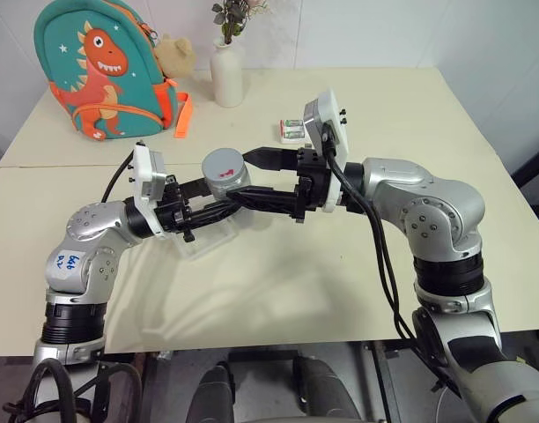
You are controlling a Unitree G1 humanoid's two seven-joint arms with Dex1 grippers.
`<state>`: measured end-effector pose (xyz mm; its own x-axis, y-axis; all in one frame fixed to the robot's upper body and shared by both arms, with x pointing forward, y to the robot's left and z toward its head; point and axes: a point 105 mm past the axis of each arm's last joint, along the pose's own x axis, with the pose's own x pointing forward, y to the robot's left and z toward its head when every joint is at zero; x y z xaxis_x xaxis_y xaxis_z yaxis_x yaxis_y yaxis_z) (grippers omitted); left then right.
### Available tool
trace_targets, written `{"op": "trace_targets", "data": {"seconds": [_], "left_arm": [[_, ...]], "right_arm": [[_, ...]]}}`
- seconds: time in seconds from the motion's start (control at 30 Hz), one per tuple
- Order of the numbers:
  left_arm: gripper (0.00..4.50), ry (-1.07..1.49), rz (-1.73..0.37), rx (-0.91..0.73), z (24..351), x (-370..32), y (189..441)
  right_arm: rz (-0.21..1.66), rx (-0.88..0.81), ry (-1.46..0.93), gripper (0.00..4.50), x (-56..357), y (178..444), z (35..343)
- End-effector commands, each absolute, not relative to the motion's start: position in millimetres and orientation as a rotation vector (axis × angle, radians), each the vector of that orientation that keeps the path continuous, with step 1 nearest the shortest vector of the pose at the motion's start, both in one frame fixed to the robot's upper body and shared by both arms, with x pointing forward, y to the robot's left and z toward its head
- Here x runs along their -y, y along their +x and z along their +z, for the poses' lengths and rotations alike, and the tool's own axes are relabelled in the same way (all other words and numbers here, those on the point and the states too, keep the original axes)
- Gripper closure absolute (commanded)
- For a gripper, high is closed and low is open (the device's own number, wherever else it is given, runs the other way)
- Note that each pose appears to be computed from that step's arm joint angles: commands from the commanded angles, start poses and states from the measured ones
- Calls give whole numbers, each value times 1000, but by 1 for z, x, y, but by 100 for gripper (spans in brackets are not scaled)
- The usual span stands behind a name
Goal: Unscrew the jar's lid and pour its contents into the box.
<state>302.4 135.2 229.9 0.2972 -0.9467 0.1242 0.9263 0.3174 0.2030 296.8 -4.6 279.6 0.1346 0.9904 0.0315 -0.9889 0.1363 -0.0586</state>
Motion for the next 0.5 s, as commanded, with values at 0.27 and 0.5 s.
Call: {"op": "trace_targets", "data": {"seconds": [0.27,0.5], "left_arm": [[253,72,-1350,255,232,-128,286],[253,77,-1348,236,230,-128,287]], "right_arm": [[1530,141,-92,4,-10,293,295],[1564,150,-109,4,-16,291,296]]}}
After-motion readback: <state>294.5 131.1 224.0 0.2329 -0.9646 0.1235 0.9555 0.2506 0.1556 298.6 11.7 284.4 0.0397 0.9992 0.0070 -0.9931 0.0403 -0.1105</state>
